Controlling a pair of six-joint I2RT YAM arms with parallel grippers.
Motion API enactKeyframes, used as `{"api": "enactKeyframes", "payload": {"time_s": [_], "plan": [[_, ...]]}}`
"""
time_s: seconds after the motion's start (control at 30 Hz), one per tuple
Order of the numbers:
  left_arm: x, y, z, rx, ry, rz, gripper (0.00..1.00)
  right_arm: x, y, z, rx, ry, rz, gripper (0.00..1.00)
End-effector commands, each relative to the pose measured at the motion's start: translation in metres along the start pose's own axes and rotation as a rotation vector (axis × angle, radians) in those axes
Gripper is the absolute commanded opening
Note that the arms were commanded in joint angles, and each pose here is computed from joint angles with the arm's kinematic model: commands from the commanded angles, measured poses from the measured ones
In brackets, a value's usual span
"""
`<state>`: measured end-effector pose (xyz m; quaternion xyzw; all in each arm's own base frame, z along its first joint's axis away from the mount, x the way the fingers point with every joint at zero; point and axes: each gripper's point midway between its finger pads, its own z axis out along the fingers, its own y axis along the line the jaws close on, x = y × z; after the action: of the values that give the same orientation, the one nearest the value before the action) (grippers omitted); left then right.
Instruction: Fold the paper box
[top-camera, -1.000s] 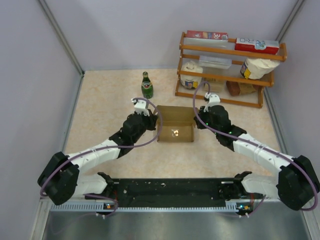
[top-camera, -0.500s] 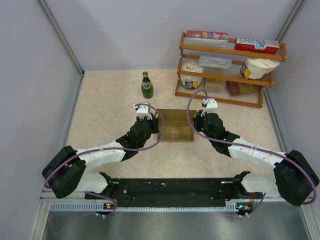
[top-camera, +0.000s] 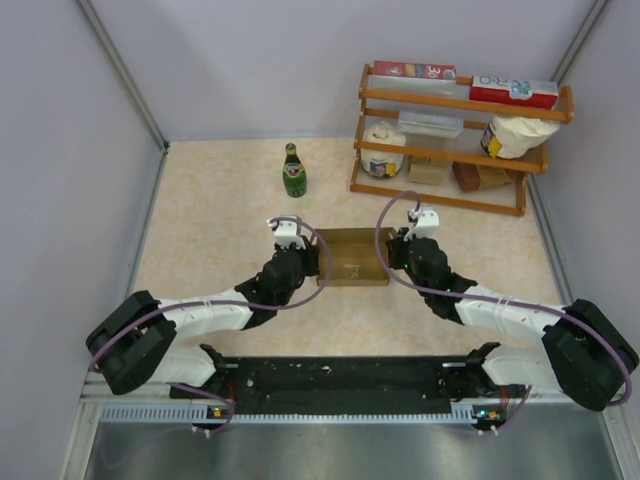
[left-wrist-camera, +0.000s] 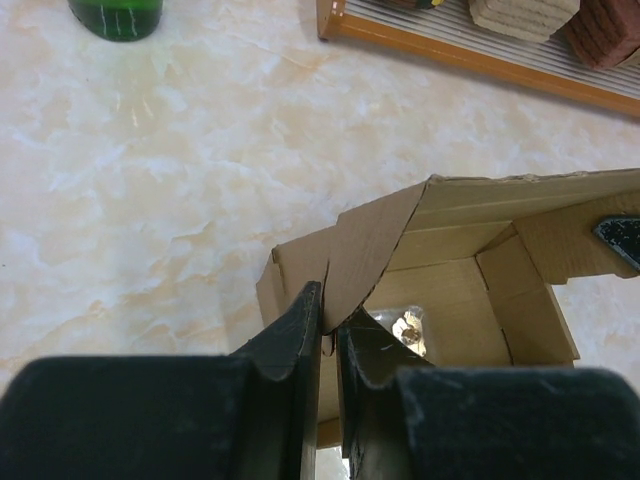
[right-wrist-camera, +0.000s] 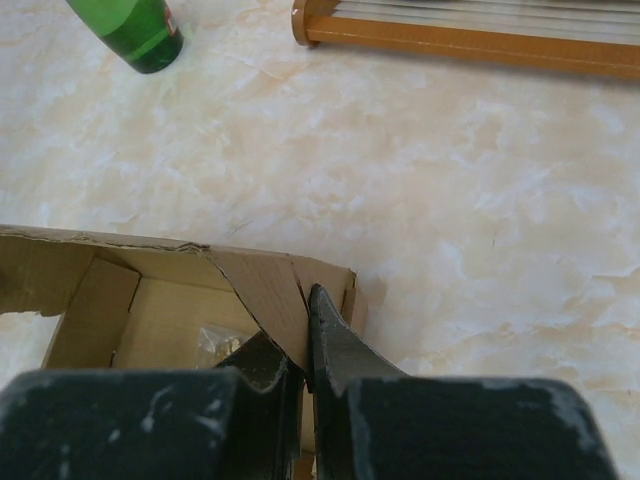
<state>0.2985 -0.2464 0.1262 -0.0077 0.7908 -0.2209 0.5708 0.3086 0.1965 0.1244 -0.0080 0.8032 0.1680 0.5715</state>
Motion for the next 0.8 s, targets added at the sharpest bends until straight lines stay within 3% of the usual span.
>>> {"api": "enactKeyframes", "payload": {"time_s": [0.0,0.53,0.77], "plan": [[0.012,0.002,-0.003,-0.010,0.020,-0.015,0.14,0.003,0.005,0.000,-0.008,-0.009,0.036,0.00],[0.036,0.013,-0.017,-0.023,0.065,-0.023,0.13,0.035,-0.002,-0.015,-0.016,0.031,0.018,0.01],[0.036,0.017,-0.022,-0.034,0.060,-0.025,0.13,0.034,-0.002,-0.023,-0.024,0.017,0.011,0.19]]}}
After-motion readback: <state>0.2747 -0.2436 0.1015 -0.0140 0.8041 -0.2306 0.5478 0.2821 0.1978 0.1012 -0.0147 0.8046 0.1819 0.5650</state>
